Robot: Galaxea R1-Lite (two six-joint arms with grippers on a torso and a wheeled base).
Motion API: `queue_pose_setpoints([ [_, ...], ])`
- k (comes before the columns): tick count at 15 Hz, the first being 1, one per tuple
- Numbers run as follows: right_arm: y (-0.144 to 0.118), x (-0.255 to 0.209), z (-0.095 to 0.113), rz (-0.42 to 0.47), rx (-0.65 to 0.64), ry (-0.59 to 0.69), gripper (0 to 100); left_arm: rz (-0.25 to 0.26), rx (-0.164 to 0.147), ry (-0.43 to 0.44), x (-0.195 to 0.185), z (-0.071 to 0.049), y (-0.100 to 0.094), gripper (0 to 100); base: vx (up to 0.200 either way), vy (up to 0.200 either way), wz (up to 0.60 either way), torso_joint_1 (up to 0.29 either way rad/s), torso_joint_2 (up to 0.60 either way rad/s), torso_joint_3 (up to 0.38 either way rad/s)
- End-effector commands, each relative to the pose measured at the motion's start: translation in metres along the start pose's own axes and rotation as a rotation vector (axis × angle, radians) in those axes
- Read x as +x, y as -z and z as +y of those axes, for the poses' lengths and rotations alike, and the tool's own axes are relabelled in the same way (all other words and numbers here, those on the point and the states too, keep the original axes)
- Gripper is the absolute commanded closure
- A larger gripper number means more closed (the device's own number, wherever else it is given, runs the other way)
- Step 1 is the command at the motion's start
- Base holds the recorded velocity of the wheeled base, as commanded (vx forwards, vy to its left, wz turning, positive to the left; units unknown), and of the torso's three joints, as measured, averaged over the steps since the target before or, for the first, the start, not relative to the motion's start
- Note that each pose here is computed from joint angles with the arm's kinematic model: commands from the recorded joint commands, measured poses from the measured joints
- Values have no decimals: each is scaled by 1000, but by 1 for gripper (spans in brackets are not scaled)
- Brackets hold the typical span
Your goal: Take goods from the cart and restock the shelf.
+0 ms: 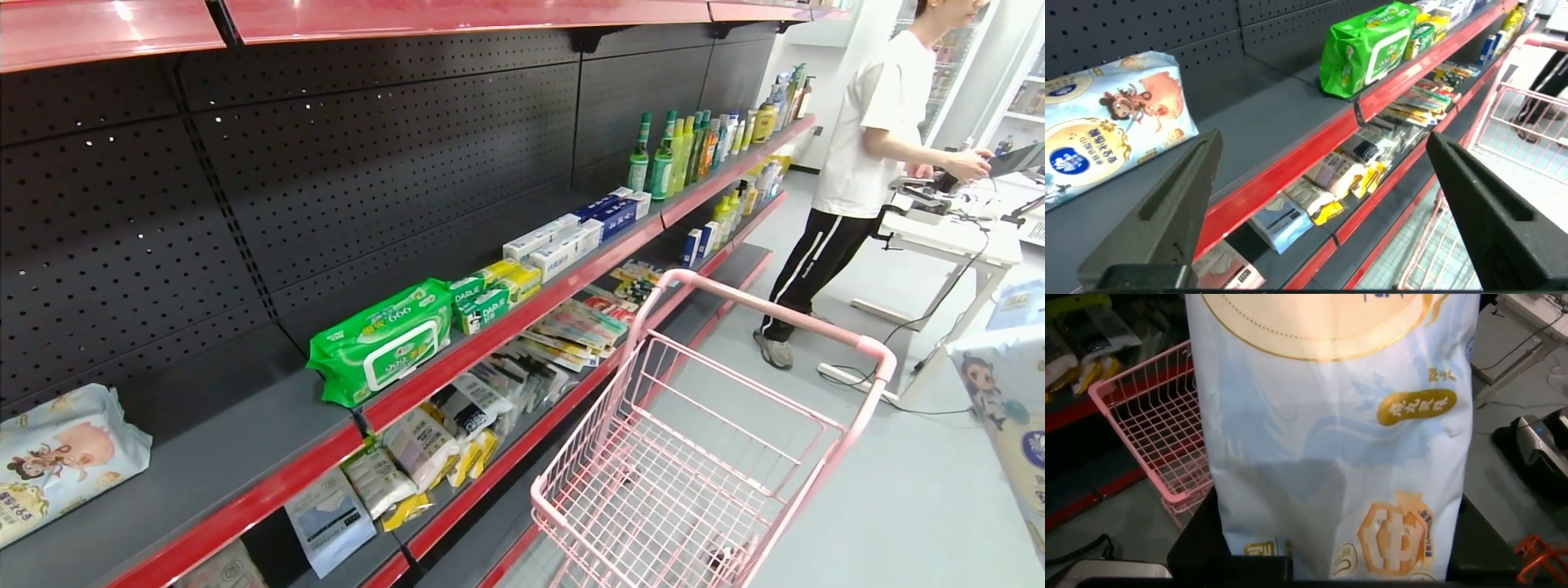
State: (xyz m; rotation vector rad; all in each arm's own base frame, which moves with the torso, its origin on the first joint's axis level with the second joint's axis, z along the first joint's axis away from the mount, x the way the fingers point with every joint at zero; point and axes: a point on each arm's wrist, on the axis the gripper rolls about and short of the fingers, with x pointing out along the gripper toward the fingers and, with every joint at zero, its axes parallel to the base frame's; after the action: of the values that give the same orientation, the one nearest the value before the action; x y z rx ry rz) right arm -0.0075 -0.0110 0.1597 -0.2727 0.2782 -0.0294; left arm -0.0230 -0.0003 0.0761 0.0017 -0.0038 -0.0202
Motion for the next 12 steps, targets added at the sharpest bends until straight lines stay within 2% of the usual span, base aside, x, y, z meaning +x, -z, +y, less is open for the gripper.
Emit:
queue_pose_setpoints([
  [1,-1,2,1,15,-6,0,100,1,0,0,0,0,0,0,0,0,0,0,0,0],
  [12,-2,5,1,29,-16,-3,100,1,1,0,0,0,0,0,0,0,600,3,1,3],
])
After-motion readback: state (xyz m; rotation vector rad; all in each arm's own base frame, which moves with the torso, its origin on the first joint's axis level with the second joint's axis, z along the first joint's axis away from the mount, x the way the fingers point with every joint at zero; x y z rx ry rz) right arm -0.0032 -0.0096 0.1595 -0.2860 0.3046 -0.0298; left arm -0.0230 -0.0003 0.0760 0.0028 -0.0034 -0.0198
